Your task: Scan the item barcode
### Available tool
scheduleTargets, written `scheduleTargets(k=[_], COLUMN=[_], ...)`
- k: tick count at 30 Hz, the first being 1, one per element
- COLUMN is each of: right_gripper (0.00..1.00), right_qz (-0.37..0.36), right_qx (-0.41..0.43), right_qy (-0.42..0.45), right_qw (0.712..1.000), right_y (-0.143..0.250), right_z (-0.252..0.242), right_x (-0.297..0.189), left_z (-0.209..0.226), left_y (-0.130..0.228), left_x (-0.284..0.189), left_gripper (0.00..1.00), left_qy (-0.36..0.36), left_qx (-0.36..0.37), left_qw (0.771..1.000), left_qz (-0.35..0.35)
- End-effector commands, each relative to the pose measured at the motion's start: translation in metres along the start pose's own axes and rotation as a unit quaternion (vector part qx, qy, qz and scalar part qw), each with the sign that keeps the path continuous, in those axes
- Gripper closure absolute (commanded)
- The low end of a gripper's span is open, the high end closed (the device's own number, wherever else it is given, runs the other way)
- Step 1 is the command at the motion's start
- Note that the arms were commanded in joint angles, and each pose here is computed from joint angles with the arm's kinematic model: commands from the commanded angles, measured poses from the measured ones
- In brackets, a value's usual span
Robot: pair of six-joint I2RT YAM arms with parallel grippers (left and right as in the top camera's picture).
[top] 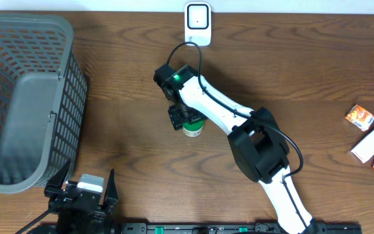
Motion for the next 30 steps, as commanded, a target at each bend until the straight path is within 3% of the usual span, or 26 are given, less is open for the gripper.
scheduleTargets(k=[1, 4, 13, 19, 30], right_gripper=[0.33, 0.42, 0.41, 0.09, 0.01], right_qz=[-0.034, -0.048, -0.098, -0.104, -0.103], right_qx=[0.001, -0.013, -0.028, -0.032, -0.031], right_qy=[-0.006, -0.01, -0.018, -0.018, -0.03], right_qw=[0.999, 0.999, 0.995, 0.994, 0.994], right_y=[-0.003, -0.006, -0.023, -0.023, -0.019], right_z=[0.001, 0.004, 0.004, 0.003, -0.003], right_x=[-0.017, -0.018, -0.02, -0.026, -0.059], left_z=[0.0, 0.0, 0.0, 0.0, 0.0], left_y=[-0.001, -0.001, -0.001, -0.001, -0.001], left_x=[-0.002, -0.002, -0.002, -0.002, -0.002], left_gripper=[0.13, 0.13, 0.13, 0.13, 0.13], left_qy=[-0.003, -0.003, -0.003, -0.003, -0.003], left_qx=[-0.002, -0.002, -0.002, -0.002, -0.002], left_qw=[1.0, 1.0, 1.0, 1.0, 1.0], left_qz=[-0.005, -0.005, -0.005, -0.005, -0.005])
Point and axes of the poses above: each gripper's point midway between its finger pads, its own x axis out along the fingers, its own z axis along the line the jaws close on, y = z × x, the point moved 9 cm from there along -x, back along the fingers, and after that the axes turned 11 degrees about -x, right-handed, at the moved point
